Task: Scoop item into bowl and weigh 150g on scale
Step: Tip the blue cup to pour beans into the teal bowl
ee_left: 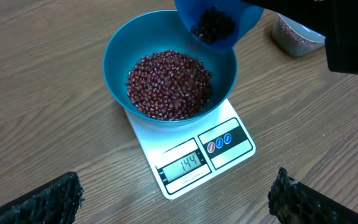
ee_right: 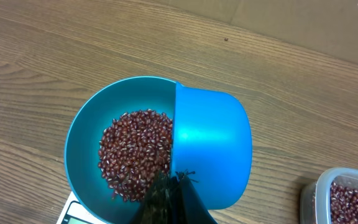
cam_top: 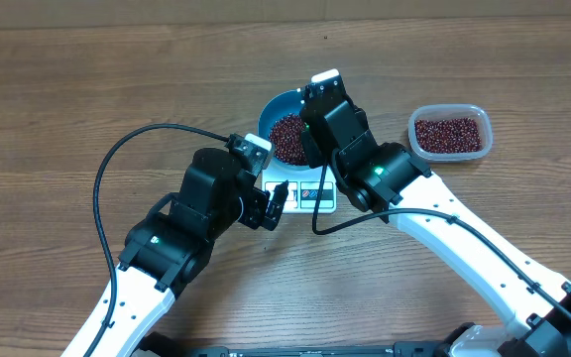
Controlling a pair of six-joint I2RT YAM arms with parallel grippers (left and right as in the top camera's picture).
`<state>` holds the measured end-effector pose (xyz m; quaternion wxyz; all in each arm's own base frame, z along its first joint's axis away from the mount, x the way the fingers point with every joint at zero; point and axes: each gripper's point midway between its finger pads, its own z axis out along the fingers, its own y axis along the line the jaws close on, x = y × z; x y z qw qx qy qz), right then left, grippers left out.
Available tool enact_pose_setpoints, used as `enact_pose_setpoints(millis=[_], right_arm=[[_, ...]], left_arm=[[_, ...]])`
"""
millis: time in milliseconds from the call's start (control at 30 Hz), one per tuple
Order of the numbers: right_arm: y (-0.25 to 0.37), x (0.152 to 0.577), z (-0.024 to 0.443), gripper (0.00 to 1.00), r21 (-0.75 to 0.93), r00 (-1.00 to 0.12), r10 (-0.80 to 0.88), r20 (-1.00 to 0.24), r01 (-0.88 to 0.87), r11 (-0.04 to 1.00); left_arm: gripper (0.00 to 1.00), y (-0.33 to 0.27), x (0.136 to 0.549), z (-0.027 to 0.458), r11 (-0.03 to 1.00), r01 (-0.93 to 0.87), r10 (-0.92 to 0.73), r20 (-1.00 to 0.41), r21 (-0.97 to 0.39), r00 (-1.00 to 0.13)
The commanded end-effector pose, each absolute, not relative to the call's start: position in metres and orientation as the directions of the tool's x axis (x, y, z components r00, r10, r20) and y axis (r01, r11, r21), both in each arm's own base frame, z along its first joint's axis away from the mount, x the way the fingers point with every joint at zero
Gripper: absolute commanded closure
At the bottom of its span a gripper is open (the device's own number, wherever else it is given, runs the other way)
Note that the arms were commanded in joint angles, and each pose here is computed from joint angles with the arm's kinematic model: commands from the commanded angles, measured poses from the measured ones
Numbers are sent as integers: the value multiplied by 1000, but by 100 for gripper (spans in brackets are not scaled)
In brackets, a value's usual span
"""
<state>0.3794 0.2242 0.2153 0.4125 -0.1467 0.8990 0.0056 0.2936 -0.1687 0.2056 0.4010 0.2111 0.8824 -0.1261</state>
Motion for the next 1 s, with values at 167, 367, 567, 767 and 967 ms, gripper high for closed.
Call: enact_pose_setpoints(millis=[167, 367, 567, 767, 967], right_arm=[[233, 378, 216, 96, -74, -619, -249, -745, -294, 953], [234, 378, 216, 96, -69, -620, -249, -744, -299, 952], [234, 378, 216, 96, -70, -620, -250, -744, -300, 952], [234, 378, 216, 96, -70, -620, -250, -744, -300, 952], [234, 378, 216, 96, -70, -619, -249, -744, -300, 952]], left_arm=[[1, -169, 293, 200, 881, 469, 268, -753, -60, -601], [0, -169, 293, 200, 881, 469, 268, -753, -60, -601], [1, -169, 293, 200, 881, 469, 268, -753, -60, -601], [0, -169, 293, 200, 881, 469, 268, -753, -60, -601], [1, -169, 293, 200, 881, 469, 268, -753, -60, -601]])
